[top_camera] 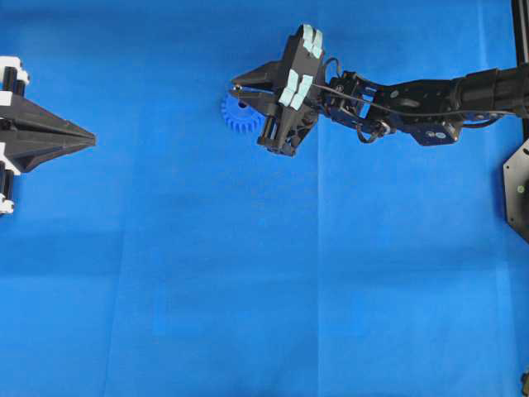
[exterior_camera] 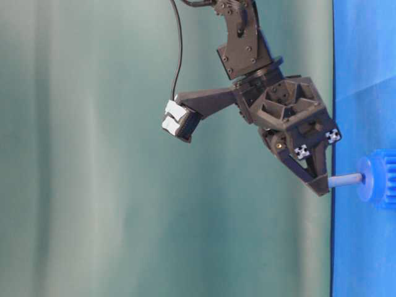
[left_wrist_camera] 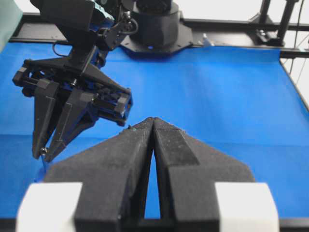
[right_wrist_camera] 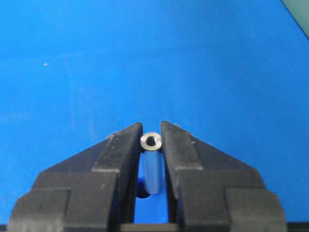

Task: Insert the shaft placed at a random location into the center hole of the small gear at another random location.
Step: 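Lower the held shaft into the gear's center hole, adjusting alignment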

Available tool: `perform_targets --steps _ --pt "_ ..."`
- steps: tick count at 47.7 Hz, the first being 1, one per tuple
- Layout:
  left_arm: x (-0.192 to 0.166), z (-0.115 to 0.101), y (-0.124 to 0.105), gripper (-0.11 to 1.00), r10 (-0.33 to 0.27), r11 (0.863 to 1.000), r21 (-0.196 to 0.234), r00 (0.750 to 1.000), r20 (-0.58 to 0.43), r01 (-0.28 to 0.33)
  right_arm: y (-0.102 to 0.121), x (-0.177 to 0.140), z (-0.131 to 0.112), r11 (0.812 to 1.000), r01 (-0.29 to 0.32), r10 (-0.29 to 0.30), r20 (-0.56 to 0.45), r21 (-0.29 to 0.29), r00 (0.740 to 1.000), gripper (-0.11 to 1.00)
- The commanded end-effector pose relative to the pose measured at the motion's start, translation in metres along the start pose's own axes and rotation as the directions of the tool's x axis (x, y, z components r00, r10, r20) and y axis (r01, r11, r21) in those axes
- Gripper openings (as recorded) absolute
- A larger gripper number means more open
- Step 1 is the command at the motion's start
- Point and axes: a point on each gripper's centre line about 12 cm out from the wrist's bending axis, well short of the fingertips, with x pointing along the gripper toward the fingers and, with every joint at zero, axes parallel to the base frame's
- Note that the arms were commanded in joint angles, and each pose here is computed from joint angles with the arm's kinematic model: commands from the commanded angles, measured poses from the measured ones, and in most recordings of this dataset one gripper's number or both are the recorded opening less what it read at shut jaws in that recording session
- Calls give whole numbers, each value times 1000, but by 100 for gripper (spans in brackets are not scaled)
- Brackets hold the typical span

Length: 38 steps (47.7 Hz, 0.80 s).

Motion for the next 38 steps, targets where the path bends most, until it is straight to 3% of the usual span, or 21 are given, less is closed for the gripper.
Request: perform_targets --steps 1,19,38 --pt "1 4 1 0 3 1000 -2 1000 11 -3 0 0 12 1000 0 0 35 10 999 3" --pt "1 3 0 0 2 1000 0 1000 9 -2 4 -16 44 1000 -15 14 113 10 994 3" --pt "1 4 1 0 3 1000 -2 1000 11 -3 7 -13 28 1000 -11 8 121 20 993 3"
